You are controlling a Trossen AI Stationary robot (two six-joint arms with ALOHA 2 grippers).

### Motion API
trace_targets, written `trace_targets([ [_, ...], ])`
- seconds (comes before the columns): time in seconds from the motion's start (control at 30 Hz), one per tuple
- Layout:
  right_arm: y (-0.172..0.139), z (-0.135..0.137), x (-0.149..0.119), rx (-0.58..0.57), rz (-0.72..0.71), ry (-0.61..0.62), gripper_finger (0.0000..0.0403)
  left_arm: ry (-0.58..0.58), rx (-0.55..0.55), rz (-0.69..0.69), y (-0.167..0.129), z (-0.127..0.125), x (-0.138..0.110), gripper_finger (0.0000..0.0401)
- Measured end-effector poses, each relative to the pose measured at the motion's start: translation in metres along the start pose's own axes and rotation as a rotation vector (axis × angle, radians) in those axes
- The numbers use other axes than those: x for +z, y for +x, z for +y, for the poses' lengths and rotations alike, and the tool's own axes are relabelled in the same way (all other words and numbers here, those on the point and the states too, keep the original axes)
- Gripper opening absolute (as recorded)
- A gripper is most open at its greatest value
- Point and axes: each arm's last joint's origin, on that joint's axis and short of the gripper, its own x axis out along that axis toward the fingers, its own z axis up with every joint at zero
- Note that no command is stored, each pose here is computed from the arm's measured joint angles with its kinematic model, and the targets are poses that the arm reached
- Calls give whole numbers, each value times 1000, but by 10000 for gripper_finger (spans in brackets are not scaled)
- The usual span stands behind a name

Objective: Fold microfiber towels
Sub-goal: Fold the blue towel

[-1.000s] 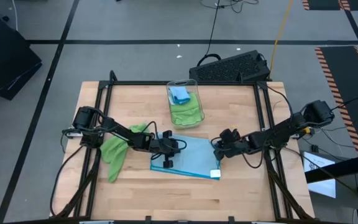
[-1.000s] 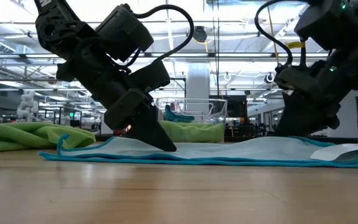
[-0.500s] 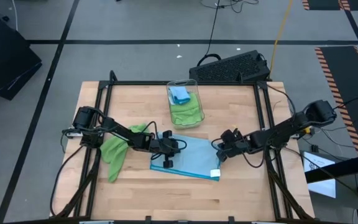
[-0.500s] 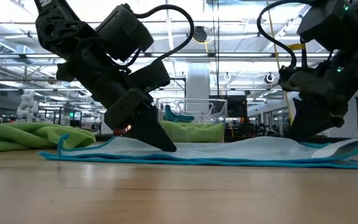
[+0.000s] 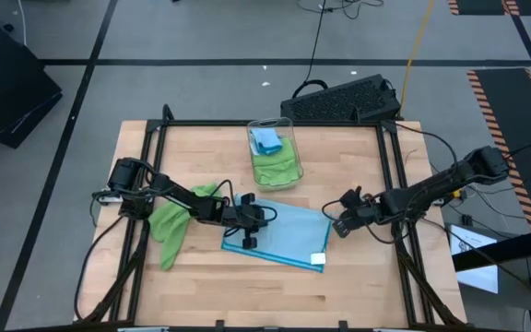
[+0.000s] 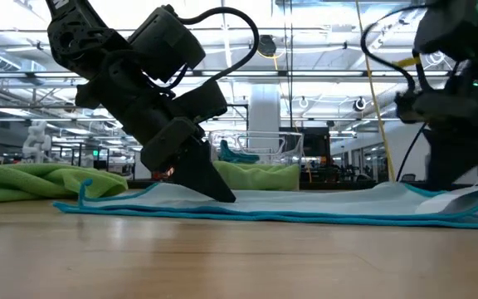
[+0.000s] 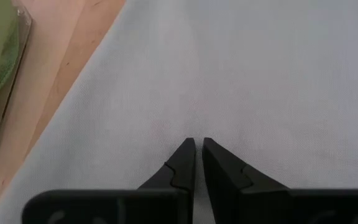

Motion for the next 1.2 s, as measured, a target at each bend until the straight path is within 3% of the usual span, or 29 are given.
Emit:
trace_targets([
  [0.1,-4,-7,-3,-43,46,15,77,0,0,0,0,0,0,35],
  [0.2,-7,-5,-1,-16,-20,-6,102,-2,0,-2,0,0,0,35],
  [0.4,-13,25,7,234,-259,-173,127,-21,0,-2,0,0,0,35],
  [0.53,-8,36,4,387,-433,-281,120,-27,0,-1,0,0,0,35],
  [0.63,1,33,-3,446,-479,-308,106,-28,0,-1,0,0,0,35],
  [0.93,38,4,-29,288,-402,-277,54,-26,0,-5,0,-1,0,35],
  [1.2,40,4,-33,317,-316,-299,24,-15,-6,13,-9,-4,3,35],
])
